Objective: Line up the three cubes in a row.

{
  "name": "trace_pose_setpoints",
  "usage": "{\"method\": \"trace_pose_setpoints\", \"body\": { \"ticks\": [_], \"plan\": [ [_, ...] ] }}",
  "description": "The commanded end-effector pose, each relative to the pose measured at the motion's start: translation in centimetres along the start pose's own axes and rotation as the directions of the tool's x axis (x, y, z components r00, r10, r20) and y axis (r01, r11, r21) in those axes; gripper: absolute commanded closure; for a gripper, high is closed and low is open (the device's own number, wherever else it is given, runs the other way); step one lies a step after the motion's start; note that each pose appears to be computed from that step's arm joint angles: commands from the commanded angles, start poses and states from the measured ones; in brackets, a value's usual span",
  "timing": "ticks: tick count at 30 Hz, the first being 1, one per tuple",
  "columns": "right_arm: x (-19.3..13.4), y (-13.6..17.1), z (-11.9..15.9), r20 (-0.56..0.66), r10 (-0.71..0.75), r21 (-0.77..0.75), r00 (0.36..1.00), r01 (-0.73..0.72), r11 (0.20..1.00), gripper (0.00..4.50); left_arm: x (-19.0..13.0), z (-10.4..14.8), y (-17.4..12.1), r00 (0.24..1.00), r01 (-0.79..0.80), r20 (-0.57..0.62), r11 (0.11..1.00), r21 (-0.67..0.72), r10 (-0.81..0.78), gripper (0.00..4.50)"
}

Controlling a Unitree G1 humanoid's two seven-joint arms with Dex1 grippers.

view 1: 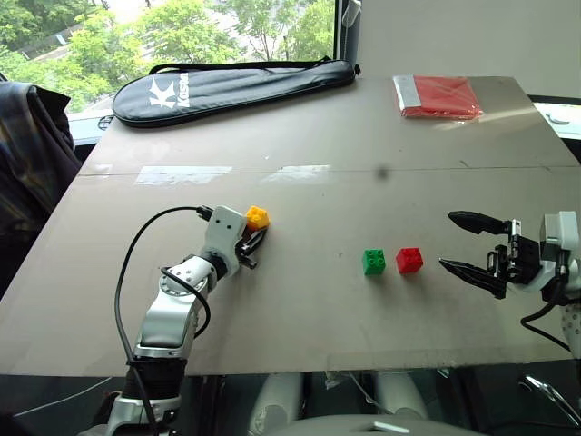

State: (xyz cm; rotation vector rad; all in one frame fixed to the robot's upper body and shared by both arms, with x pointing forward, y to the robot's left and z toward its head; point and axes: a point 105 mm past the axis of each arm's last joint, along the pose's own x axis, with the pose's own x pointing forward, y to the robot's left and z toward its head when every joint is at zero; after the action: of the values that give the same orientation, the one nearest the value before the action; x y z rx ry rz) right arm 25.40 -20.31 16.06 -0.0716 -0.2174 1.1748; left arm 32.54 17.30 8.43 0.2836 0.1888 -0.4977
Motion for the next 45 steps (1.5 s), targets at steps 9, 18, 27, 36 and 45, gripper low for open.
{"method": "trace_pose_setpoints", "body": {
  "ticks": [9, 18, 27, 36, 45],
  "plan": [
    [-0.4, 0.3, 0.5, -0.012, 0.022, -0.013, 1.0, -0.022, 1.0, 0.0, -1.7, 3.1, -10.0, 0.694, 0.694, 0.032, 0.68, 0.237, -0.72, 3.3],
    [-1.6, 1.2, 0.1, -0.039, 0.015, -0.01, 0.999, -0.015, 1.0, 0.0, 1.8, 4.7, -10.9, 0.587, 0.748, -0.052, 0.517, 0.415, -0.808, 3.3],
    [-2.1, 1.6, 0.0, -0.045, 0.006, -0.005, 0.999, -0.006, 1.0, 0.0, 2.8, 4.0, -9.6, 0.578, 0.768, -0.132, 0.482, 0.422, -0.806, 3.3],
    [-1.9, 1.5, -0.1, -0.052, 0.009, -0.01, 0.999, -0.009, 1.0, 0.0, 1.4, 2.9, -9.2, 0.57, 0.789, -0.148, 0.488, 0.374, -0.808, 3.3],
    [-2.0, 1.3, 0.0, -0.059, 0.018, -0.014, 0.998, -0.019, 1.0, 0.0, 1.6, 2.3, -9.0, 0.59, 0.783, -0.158, 0.514, 0.35, -0.792, 3.3]
  ]
}}
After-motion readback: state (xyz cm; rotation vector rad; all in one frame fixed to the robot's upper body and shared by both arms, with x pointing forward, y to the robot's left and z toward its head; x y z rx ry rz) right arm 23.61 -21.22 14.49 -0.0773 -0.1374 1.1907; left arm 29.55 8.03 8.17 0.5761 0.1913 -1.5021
